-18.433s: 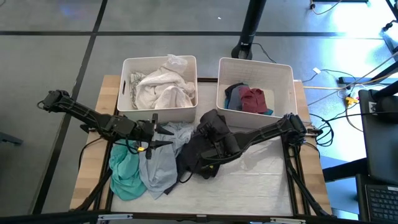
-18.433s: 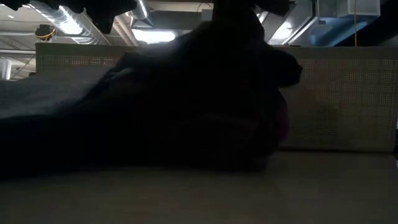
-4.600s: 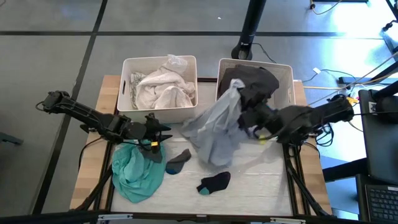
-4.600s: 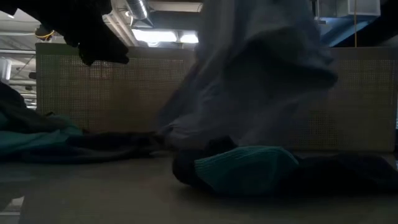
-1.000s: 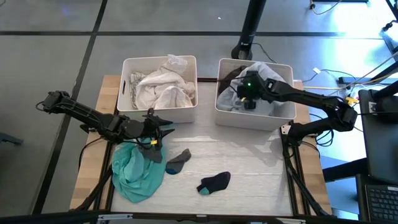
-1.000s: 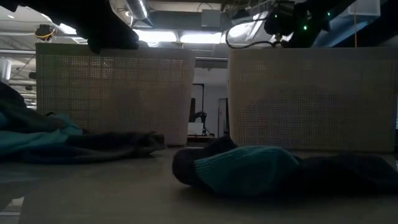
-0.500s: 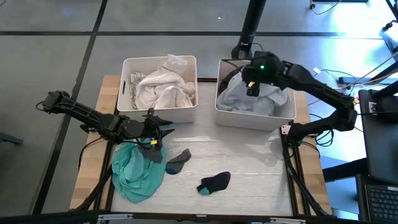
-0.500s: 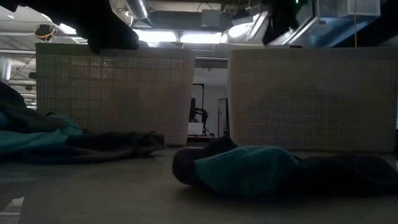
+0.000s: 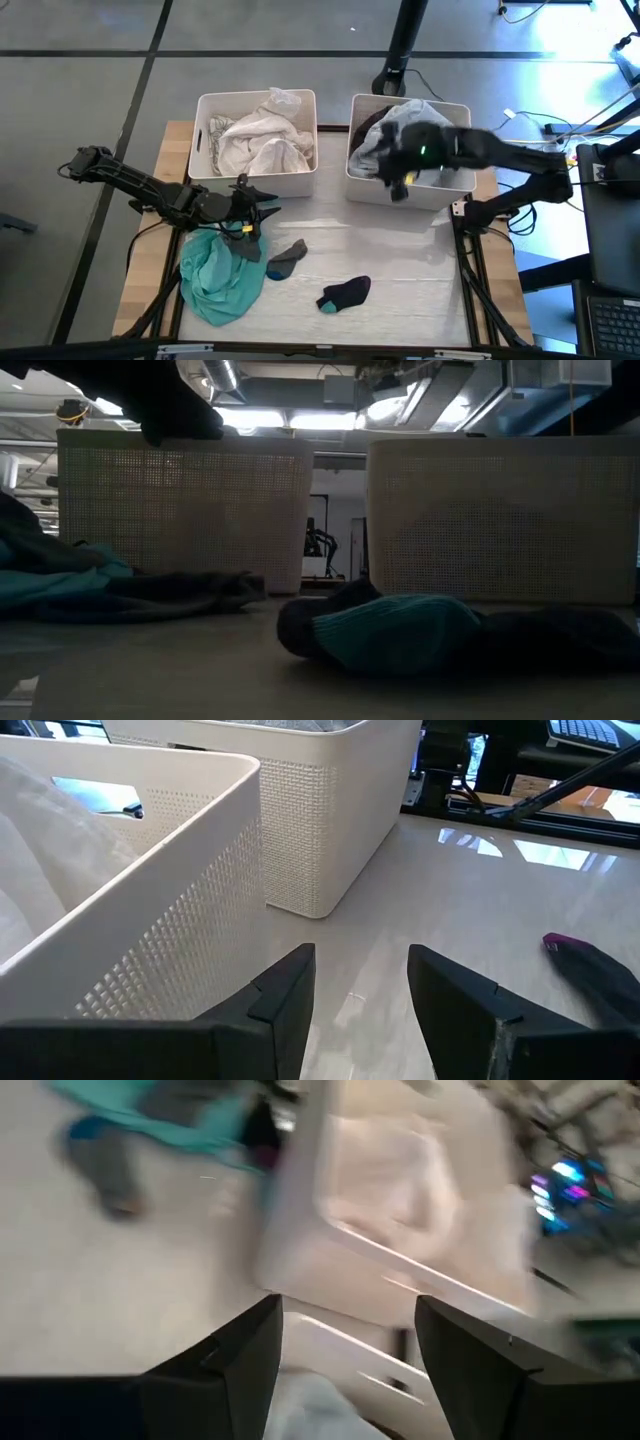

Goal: Sort clothes
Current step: Put the dark blue sock into the right white bin

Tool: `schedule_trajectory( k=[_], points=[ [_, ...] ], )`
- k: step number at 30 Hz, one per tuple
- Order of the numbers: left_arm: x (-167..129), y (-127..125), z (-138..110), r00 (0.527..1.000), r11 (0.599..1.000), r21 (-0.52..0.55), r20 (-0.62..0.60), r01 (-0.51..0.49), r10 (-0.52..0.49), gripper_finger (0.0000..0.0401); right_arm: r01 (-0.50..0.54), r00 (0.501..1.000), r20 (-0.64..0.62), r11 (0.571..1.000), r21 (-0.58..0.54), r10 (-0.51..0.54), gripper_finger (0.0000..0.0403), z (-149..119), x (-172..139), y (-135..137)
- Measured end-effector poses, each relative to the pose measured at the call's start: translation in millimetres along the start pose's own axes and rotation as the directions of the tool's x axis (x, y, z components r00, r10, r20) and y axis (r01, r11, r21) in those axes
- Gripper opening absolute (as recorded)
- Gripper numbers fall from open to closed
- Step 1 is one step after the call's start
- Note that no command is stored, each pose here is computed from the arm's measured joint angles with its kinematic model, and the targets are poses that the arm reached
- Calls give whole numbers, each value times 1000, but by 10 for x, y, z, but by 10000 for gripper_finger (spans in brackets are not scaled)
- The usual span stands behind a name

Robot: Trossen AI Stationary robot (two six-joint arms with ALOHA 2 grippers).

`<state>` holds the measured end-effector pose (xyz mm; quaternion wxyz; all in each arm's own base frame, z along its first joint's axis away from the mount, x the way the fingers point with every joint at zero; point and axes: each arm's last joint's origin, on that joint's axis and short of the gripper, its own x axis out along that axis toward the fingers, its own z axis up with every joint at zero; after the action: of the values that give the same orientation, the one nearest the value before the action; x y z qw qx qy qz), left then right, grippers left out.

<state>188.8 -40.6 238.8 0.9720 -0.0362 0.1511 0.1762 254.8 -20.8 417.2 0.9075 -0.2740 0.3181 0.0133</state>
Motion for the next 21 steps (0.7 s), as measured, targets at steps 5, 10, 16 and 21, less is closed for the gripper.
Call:
schedule_trajectory(
  k=[5, 10, 16, 21],
  points=[
    [0, 0, 1, 1000, 1000, 2, 0, 0, 0, 153, -144, 989, -2, 989, -40, 145, 230, 105, 245, 468],
    [0, 0, 2, 1000, 1000, 31, 1, 0, 0, 153, -270, 962, -51, 960, -79, 267, 230, 101, 547, 987],
    [0, 0, 3, 1000, 999, 41, 1, 0, 0, 153, -382, 924, -80, 919, -101, 375, 230, 18, 931, 1604],
    [0, 0, 3, 1000, 999, 41, 2, 0, 0, 153, -467, 884, -79, 874, -133, 460, 230, -39, 1236, 2070]
  ],
)
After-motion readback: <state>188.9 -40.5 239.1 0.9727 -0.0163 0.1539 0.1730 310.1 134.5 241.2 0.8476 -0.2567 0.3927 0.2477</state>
